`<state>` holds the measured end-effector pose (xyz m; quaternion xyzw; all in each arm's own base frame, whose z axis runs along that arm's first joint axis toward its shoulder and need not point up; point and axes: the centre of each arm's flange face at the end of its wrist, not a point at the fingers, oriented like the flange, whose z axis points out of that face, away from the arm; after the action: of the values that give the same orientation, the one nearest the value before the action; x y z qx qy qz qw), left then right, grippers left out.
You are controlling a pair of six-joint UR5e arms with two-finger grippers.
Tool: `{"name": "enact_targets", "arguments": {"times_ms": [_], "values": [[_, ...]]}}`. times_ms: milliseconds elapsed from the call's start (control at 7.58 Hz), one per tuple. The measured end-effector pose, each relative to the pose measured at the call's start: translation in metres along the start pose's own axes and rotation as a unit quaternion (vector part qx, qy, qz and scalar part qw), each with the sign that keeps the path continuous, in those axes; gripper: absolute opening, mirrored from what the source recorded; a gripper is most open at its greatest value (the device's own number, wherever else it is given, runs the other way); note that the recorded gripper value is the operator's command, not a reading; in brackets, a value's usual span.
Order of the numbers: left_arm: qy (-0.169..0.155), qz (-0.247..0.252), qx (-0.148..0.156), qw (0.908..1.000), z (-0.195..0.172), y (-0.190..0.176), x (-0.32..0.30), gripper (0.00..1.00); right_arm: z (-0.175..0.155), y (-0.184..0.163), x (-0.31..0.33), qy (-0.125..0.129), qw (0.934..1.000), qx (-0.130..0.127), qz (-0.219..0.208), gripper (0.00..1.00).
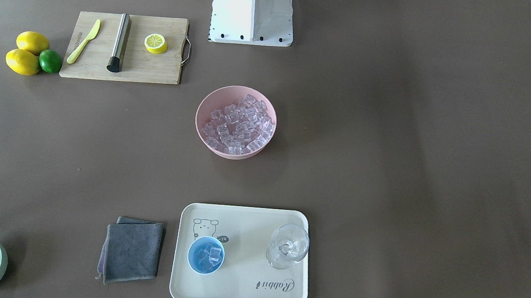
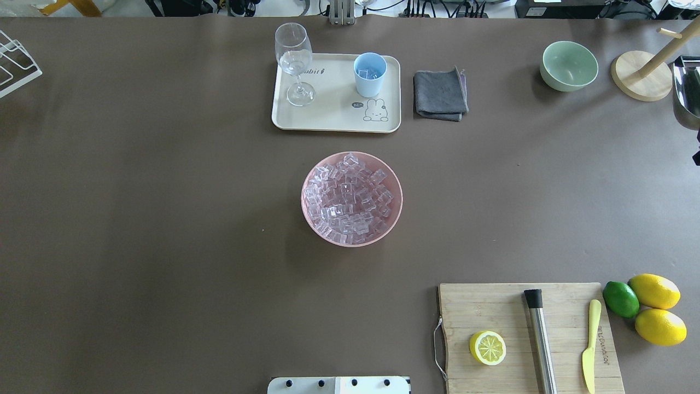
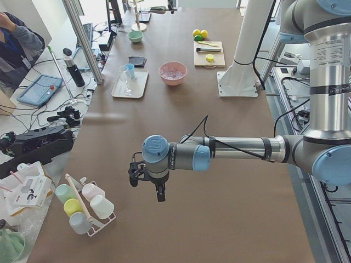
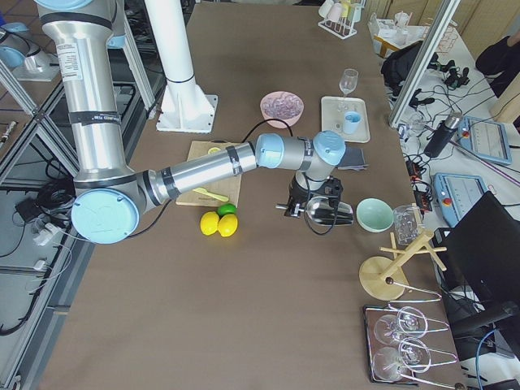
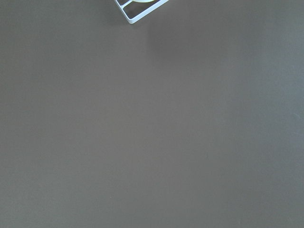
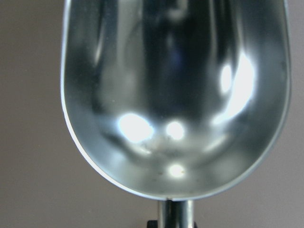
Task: Put ice in cup with scoop
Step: 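Carry the empty scoop with the right gripper back toward its spot, then lower the scoop onto the table and open the right gripper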
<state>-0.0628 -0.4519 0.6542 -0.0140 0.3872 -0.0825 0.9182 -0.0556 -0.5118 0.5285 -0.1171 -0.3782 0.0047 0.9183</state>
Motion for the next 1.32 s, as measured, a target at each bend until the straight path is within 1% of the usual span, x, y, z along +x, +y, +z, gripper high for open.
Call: {"name": "enact_targets", "arguments": {"times_ms": [264,528,792,924,1056,1320], "values": [[0.000,0.000,0.000,1.0000,0.000,0.000,0.000,0.98,0.035,0.026,0.017,-0.002,0.9999,-0.003,-0.010,0.00],[0.000,0.000,-0.001,1.0000,0.002,0.000,-0.001,0.98,0.061,0.038,0.016,0.001,0.9995,-0.020,-0.024,0.00],[0.000,0.000,-0.002,1.0000,0.002,-0.001,-0.001,0.98,0.085,0.043,0.002,0.006,0.9986,-0.045,-0.027,0.00],[0.000,0.000,-0.002,1.0000,0.002,-0.001,-0.001,0.98,0.102,0.044,-0.004,0.012,0.9978,-0.060,-0.025,0.00],[0.000,0.000,-0.002,1.0000,0.002,-0.001,-0.001,0.98,0.118,0.042,-0.005,0.017,0.9971,-0.070,-0.025,0.00],[0.000,0.000,-0.001,1.0000,0.002,-0.001,0.000,0.98,0.145,0.031,0.009,0.018,0.9967,-0.073,-0.030,0.00]]}}
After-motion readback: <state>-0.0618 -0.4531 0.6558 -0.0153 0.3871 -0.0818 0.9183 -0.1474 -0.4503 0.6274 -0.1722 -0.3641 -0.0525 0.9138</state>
